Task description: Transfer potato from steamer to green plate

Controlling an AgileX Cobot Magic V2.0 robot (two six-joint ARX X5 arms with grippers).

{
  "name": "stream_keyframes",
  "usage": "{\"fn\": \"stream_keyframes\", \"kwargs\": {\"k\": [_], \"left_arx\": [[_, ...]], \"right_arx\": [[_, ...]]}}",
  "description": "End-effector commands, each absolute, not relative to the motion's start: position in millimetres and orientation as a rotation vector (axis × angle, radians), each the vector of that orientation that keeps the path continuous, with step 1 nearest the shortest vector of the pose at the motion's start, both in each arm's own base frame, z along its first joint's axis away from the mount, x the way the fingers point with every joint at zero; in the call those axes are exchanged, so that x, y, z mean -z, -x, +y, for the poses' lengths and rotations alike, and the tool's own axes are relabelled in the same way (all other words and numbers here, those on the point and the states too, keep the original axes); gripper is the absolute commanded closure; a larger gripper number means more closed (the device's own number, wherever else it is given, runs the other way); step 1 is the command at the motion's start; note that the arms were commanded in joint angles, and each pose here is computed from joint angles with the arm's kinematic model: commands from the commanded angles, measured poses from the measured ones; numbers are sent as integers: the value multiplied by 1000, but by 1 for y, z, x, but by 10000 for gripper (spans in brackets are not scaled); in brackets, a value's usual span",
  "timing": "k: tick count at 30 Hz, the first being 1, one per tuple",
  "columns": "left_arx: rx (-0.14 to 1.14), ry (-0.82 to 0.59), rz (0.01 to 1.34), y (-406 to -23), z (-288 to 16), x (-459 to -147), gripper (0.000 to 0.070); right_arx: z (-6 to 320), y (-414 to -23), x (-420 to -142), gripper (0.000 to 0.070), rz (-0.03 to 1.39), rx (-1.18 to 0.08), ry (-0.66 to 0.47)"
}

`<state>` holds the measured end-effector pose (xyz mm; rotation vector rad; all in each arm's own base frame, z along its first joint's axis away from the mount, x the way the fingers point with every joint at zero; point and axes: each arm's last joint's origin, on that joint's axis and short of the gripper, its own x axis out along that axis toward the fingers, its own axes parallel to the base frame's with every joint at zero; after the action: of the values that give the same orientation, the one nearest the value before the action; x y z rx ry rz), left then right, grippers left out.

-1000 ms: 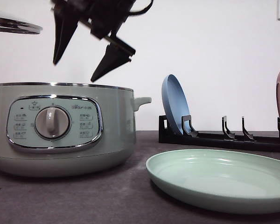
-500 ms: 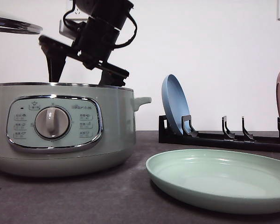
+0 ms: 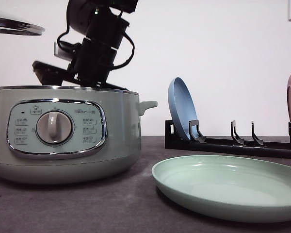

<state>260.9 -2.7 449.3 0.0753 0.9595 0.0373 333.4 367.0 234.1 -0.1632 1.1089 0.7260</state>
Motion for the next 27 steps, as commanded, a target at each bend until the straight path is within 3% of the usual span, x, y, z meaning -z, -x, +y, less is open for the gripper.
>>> {"fn": "stream_keyframes", "kwargs": {"k": [1, 4, 9, 14, 20, 27], "left_arx": [[-39, -79, 920, -256, -3, -459, 700], [-38, -78, 920, -256, -3, -459, 700], [-38, -78, 920, -256, -3, -459, 700], [-38, -78, 920, -256, -3, -459, 700], [-38, -78, 920, -256, -3, -459, 700], [-38, -78, 913, -257, -3, -460, 700]], "right_arx": [[376, -332, -231, 134, 1102, -729, 155], [376, -332, -230, 165, 1109, -728, 158], [376, -331, -229, 363, 1120, -736, 156], [376, -330, -230, 482, 1129, -757, 146], [372, -329, -247, 515, 1091, -782, 147], [356, -322, -293, 533, 984, -811, 138]]}}
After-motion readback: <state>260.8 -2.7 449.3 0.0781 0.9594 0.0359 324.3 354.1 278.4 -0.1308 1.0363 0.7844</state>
